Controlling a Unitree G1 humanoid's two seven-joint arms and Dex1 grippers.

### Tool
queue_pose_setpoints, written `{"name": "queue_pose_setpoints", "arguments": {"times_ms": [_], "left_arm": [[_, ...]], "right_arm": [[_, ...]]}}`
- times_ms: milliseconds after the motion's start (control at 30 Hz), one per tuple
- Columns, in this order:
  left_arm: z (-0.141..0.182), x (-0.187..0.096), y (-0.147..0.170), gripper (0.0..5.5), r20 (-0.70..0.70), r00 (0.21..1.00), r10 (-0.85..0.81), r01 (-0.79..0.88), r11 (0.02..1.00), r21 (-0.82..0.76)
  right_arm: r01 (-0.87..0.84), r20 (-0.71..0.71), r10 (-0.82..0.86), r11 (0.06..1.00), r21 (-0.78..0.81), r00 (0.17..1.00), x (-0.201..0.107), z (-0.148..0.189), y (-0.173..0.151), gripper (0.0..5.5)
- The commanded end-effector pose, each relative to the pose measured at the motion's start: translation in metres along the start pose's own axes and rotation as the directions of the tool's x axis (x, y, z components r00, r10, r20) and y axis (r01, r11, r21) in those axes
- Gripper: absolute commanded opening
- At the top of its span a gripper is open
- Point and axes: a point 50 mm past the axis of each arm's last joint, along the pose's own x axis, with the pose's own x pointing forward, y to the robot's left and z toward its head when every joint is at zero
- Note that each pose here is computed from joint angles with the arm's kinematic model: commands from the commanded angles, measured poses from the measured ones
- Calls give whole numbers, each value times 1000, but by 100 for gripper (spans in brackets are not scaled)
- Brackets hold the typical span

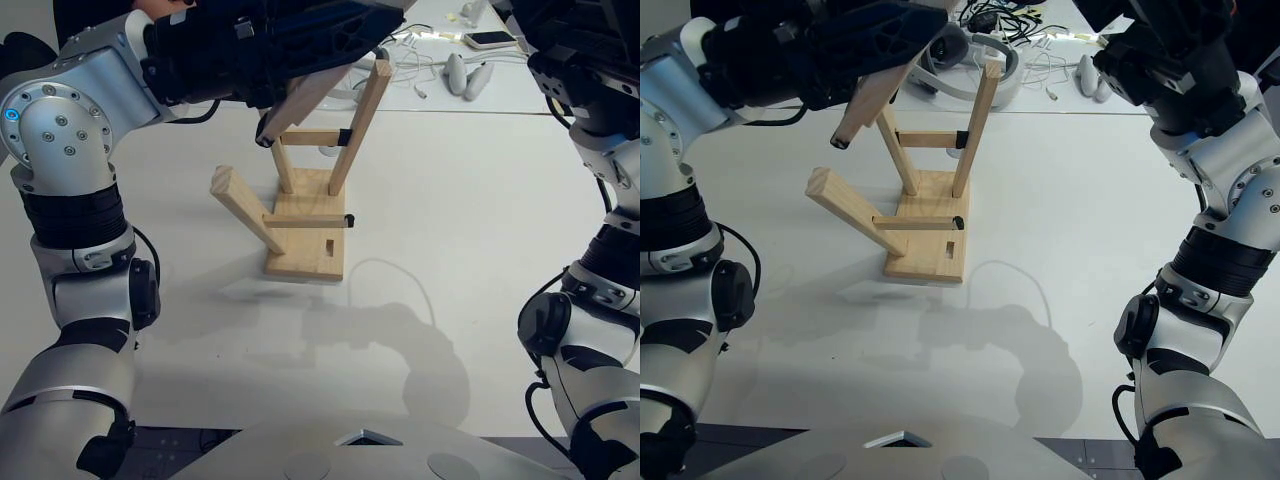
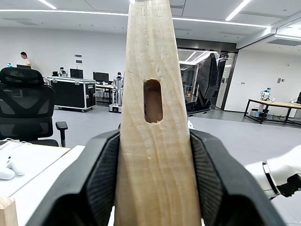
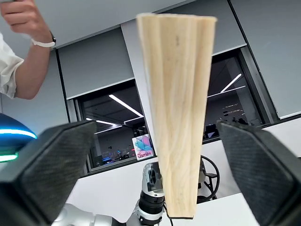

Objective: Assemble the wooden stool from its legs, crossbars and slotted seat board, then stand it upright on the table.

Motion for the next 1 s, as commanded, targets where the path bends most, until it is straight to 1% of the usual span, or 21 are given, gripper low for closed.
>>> {"name": "queue_pose_setpoints", "arguments": {"times_ms": [33,167,233,400,433,500,533,567,700,767,900,933,1000], "left_arm": [[-3,4,-3,206,-33,999,-20,20,1000,1],[-7,5,-3,206,-41,999,-23,23,1000,-8],[-10,5,-3,206,-50,999,-18,18,1000,-4],[-11,3,-4,206,-49,999,-16,15,1000,-4],[-12,3,-5,206,-49,999,-14,14,1000,-4],[-13,3,-5,206,-51,999,-15,15,1000,-7],[-14,3,-5,206,-53,998,-17,16,1000,-10],[-15,2,-6,206,-55,998,-17,16,1000,-13],[-20,2,-7,206,-72,997,-24,22,999,-32],[-22,1,-7,206,-86,996,-24,20,999,-40],[-24,-1,-7,206,-100,995,-22,17,999,-44],[-24,-1,-8,206,-101,995,-22,18,999,-44],[-25,-1,-8,206,-102,995,-23,18,999,-45]], "right_arm": [[36,-44,-37,999,-21,998,5,-13,-3,473],[46,-55,-47,999,-25,997,6,-18,-5,473],[52,-60,-54,998,-23,997,4,-20,-6,451],[57,-68,-58,998,-15,996,1,-22,-7,375],[55,-71,-56,998,-13,996,1,-22,-7,351],[55,-74,-56,998,-11,996,0,-23,-7,326],[55,-76,-55,998,-10,996,-1,-23,-7,302],[54,-78,-54,999,-7,995,-2,-23,-7,294],[47,-85,-47,999,6,995,-4,-25,-6,230],[31,-91,-29,999,19,995,-4,-26,-5,210],[28,-84,-25,999,26,996,-3,-29,-5,210],[29,-80,-27,999,24,996,-2,-29,-5,248],[3,-50,-1,999,45,999,-1,-27,-3,270]]}}
